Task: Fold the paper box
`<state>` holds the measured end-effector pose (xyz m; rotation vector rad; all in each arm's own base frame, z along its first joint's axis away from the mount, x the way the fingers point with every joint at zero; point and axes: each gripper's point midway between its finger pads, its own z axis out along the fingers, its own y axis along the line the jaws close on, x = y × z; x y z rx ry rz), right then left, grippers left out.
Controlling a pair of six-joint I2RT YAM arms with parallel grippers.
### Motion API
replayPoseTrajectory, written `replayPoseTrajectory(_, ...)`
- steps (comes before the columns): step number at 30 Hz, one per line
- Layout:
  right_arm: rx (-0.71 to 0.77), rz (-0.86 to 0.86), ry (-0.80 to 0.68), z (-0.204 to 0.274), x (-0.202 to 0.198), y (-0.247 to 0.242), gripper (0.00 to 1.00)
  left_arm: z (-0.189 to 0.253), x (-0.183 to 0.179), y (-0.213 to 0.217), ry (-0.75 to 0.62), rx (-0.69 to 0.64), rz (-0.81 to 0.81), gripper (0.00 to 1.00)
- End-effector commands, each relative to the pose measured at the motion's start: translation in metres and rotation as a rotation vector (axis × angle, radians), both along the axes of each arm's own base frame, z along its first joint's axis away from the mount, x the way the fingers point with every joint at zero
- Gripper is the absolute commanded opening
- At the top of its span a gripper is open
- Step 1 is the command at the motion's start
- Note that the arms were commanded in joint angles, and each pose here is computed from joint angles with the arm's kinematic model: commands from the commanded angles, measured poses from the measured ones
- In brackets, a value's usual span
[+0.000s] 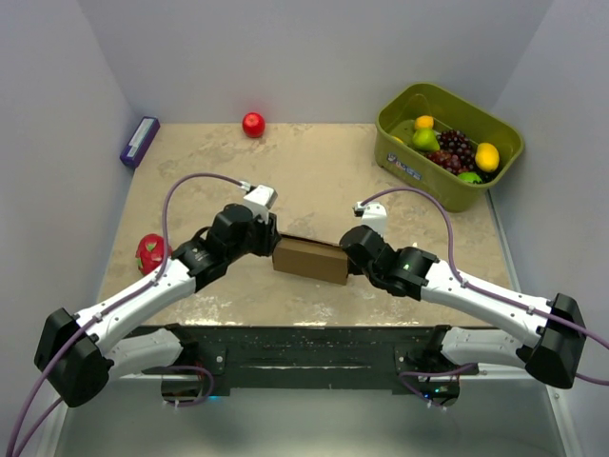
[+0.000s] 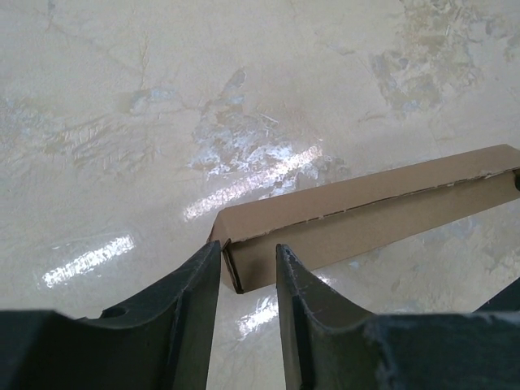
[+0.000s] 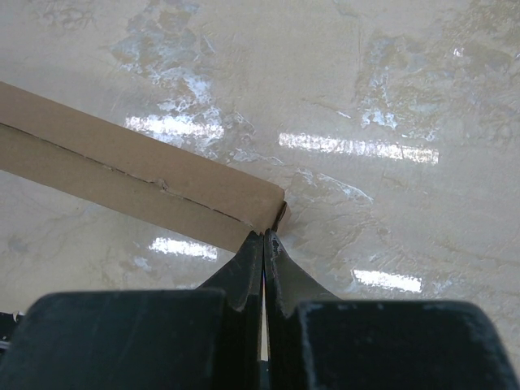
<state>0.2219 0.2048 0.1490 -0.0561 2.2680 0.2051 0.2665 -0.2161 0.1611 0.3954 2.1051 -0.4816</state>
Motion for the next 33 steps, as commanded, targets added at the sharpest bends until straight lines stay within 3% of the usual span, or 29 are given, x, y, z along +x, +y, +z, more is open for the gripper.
replayPoseTrajectory(1,-0.025,-0.001,0.042,-0.010,-0.007,-0.003,0.00,0.014,0.007,0.000,-0.042,0.018,0.005,0.38)
replayPoseTrajectory(11,-0.027,0.004,0.043,-0.011,-0.006,-0.001,0.00,0.001,0.009,0.002,-0.016,0.058,0.011,0.39)
replayPoseTrajectory(22,-0.038,0.008,0.048,-0.014,-0.006,0.000,0.00,0.002,0.011,-0.003,-0.019,0.052,-0.007,0.19)
replayPoseTrajectory(26,-0.035,0.008,0.046,-0.013,-0.005,0.001,0.00,-0.001,0.011,-0.002,-0.014,0.071,0.007,0.04)
replayPoseTrajectory(33,-0.049,0.007,0.052,-0.017,-0.004,0.001,0.00,-0.001,0.010,-0.004,-0.037,0.141,0.029,0.00)
